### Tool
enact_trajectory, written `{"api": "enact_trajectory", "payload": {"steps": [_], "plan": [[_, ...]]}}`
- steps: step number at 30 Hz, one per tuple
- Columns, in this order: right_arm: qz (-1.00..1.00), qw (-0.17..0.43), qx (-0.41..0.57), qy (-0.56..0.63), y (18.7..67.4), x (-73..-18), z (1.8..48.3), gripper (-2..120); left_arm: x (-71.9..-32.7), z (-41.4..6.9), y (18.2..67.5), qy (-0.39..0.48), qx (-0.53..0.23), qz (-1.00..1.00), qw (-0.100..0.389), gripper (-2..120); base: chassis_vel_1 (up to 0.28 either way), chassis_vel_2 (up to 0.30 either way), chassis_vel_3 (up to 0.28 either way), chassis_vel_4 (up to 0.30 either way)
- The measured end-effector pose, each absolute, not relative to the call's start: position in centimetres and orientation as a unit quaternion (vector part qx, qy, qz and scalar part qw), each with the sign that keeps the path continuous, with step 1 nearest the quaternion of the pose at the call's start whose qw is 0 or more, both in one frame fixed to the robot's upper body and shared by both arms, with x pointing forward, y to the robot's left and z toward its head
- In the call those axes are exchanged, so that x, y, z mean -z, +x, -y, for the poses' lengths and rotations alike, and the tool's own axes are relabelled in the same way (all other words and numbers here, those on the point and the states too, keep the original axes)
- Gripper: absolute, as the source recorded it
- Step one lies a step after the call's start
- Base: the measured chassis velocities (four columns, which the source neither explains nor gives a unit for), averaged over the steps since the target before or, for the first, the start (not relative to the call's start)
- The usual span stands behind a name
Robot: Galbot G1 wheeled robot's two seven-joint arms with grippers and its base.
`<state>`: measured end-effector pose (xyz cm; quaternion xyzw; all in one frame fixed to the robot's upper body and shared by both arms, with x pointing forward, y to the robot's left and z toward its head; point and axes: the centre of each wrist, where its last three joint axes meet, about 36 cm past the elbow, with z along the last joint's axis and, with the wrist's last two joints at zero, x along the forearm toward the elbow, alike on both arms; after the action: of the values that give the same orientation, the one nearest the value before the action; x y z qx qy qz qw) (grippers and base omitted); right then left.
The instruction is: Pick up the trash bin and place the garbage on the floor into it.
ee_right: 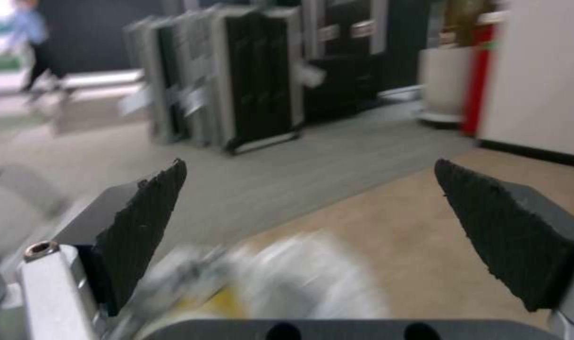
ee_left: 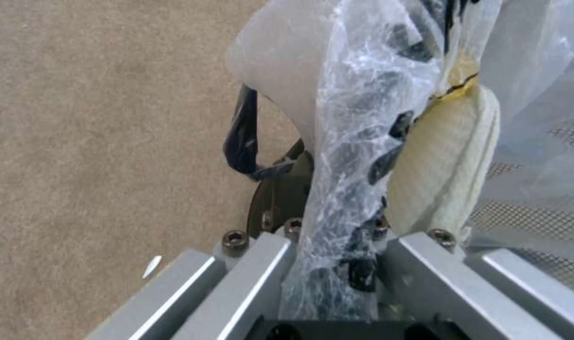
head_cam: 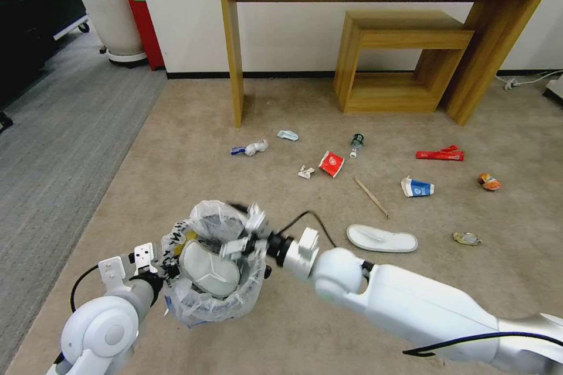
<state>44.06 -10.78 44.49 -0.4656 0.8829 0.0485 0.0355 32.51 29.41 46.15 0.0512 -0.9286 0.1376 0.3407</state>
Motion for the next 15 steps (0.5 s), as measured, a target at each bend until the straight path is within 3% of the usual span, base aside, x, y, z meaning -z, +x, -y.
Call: {"api": "enact_trajectory", "payload": {"steps": [15], "plan": [[-0.98,0.014,-0.047,-0.193,45.4,-49.9,21.8,100,-45.7,-29.5,32.5,0.05,-0.136,0.93,0.338,0,0.0,0.0,0.0,0.0]]}}
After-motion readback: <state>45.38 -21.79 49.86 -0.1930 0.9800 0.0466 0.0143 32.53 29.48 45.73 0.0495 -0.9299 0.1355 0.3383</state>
